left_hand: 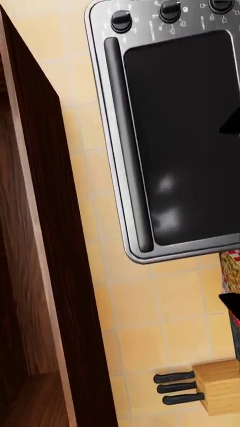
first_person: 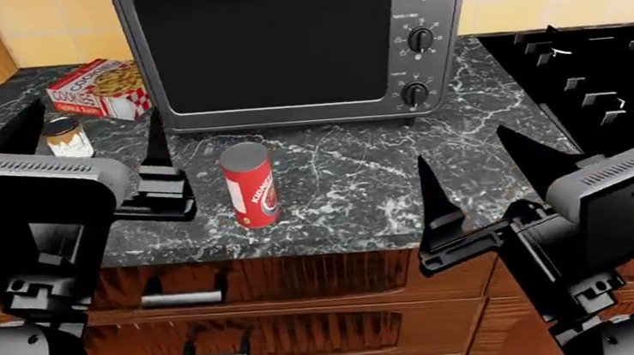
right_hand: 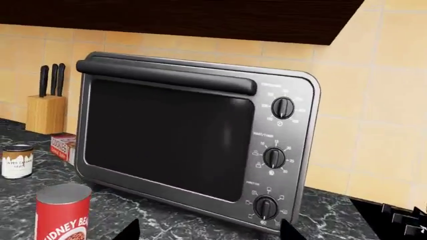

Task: Pick the cans from the counter and place them in their designated side in the cabinet.

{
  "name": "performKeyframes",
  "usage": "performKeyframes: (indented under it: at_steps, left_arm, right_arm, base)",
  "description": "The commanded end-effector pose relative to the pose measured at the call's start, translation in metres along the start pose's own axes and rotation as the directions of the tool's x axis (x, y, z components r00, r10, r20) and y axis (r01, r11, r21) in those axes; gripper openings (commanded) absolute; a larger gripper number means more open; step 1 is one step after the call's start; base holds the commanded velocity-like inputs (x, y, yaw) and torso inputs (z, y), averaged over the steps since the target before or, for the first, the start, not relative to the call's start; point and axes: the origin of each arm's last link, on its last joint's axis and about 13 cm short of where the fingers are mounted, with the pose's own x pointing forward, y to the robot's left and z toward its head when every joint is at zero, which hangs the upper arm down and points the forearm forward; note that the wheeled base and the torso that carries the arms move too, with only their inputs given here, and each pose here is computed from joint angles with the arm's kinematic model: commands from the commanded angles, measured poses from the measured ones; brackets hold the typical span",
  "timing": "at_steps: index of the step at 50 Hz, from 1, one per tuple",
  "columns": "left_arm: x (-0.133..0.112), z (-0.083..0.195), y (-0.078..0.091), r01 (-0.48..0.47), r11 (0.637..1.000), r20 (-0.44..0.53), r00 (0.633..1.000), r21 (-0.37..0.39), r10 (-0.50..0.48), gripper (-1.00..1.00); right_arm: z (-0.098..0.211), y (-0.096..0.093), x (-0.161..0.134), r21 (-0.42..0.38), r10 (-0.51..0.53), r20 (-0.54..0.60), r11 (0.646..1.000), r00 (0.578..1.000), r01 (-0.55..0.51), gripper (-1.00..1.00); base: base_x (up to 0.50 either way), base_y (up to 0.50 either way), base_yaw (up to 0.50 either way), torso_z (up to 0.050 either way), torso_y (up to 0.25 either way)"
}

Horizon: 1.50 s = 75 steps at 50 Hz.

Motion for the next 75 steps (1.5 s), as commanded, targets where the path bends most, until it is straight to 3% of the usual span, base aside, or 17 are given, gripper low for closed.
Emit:
performKeyframes:
  at_steps: [1, 13, 29, 42, 57, 75]
  left_arm:
    - [0.004, 0.026, 0.012, -0.018, 1.0, 0.048, 0.999, 0.024, 0.017, 1.0]
    - [0.008, 0.039, 0.014, -0.013, 0.999, 0.072, 0.997, 0.045, 0.01, 1.0]
    - [0.008, 0.046, 0.011, 0.015, 1.0, 0.089, 0.996, 0.02, -0.017, 1.0]
    - [0.011, 0.059, 0.016, -0.019, 1.0, 0.104, 0.994, -0.022, 0.021, 1.0]
    - [0.006, 0.074, 0.03, -0.075, 0.995, 0.141, 0.987, -0.066, 0.083, 1.0]
    - [0.003, 0.078, 0.036, -0.095, 0.993, 0.152, 0.983, -0.068, 0.105, 1.0]
  right_arm:
    - [0.025, -0.009, -0.004, -0.046, 0.037, 0.036, 0.998, 0.999, -0.035, 1.0]
    - [0.041, -0.018, -0.013, -0.071, 0.043, 0.043, 0.997, 0.998, -0.04, 1.0]
    - [0.07, -0.011, -0.017, -0.109, 0.077, 0.135, 0.992, 0.988, -0.062, 1.0]
    - [0.097, -0.003, -0.021, -0.157, 0.135, 0.218, 0.982, 0.967, -0.102, 1.0]
    - [0.126, 0.0, -0.028, -0.201, 0.159, 0.304, 0.974, 0.939, -0.099, 1.0]
    - [0.133, -0.001, -0.029, -0.205, 0.152, 0.328, 0.975, 0.932, -0.087, 1.0]
  base:
    - [0.13, 0.0, 0.5, 0.05, 0.023]
    - [0.12, 0.01, 0.5, 0.05, 0.025]
    - [0.28, -0.09, 0.12, 0.047, 0.021]
    - [0.4, -0.09, 0.0, 0.0, 0.0]
    - [0.02, 0.0, 0.0, 0.0, 0.0]
    - [0.29, 0.04, 0.0, 0.0, 0.0]
